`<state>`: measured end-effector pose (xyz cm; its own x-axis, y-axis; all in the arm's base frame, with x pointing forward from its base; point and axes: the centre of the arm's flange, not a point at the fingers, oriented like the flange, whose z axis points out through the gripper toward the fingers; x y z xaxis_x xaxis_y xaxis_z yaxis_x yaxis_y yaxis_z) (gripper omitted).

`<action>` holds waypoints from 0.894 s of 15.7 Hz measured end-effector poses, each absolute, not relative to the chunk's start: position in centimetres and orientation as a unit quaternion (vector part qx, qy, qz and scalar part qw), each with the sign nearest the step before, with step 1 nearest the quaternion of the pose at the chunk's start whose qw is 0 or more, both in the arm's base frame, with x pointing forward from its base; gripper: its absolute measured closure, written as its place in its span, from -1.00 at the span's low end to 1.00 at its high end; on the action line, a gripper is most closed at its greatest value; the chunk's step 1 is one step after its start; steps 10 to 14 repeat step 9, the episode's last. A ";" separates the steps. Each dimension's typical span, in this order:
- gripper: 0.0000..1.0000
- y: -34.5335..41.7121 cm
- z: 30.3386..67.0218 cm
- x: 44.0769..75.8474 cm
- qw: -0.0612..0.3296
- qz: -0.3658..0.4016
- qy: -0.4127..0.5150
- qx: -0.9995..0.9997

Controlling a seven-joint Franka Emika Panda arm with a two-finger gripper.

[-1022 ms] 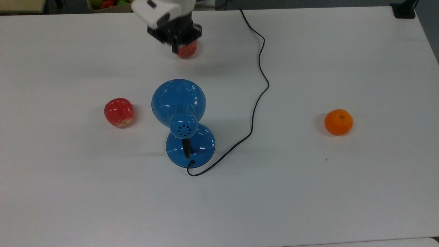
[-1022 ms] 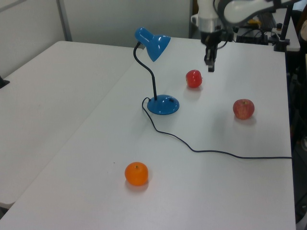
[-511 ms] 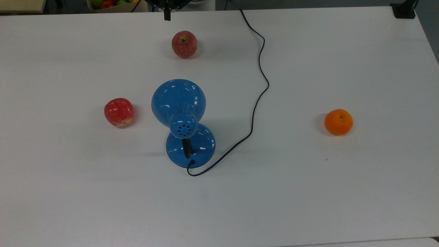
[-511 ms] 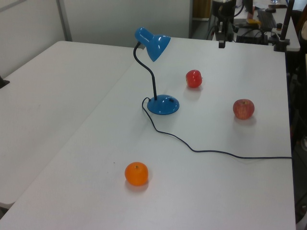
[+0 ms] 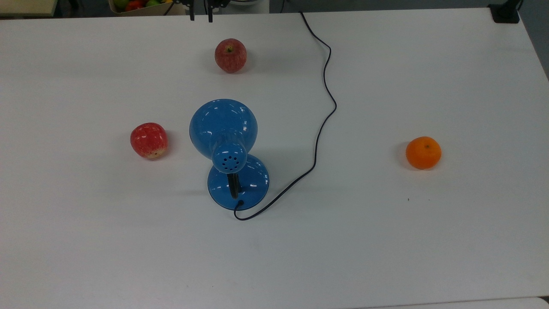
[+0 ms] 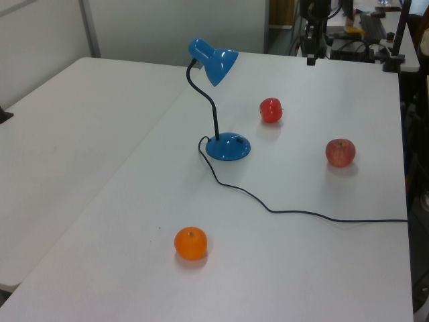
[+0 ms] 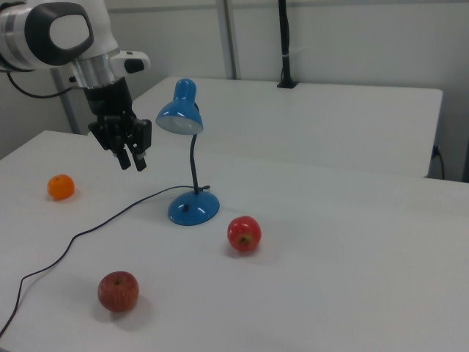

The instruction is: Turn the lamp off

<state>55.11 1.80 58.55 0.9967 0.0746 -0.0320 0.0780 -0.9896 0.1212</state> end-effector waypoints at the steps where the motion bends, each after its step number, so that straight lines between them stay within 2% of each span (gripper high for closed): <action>1: 0.03 1.7 58.6 55.1 0.061 -0.013 0.038 0.997; 6: -0.95 1.4 59.3 54.8 0.061 -0.008 0.035 0.997; 14: -1.00 1.2 59.5 54.6 0.061 -0.006 0.033 0.998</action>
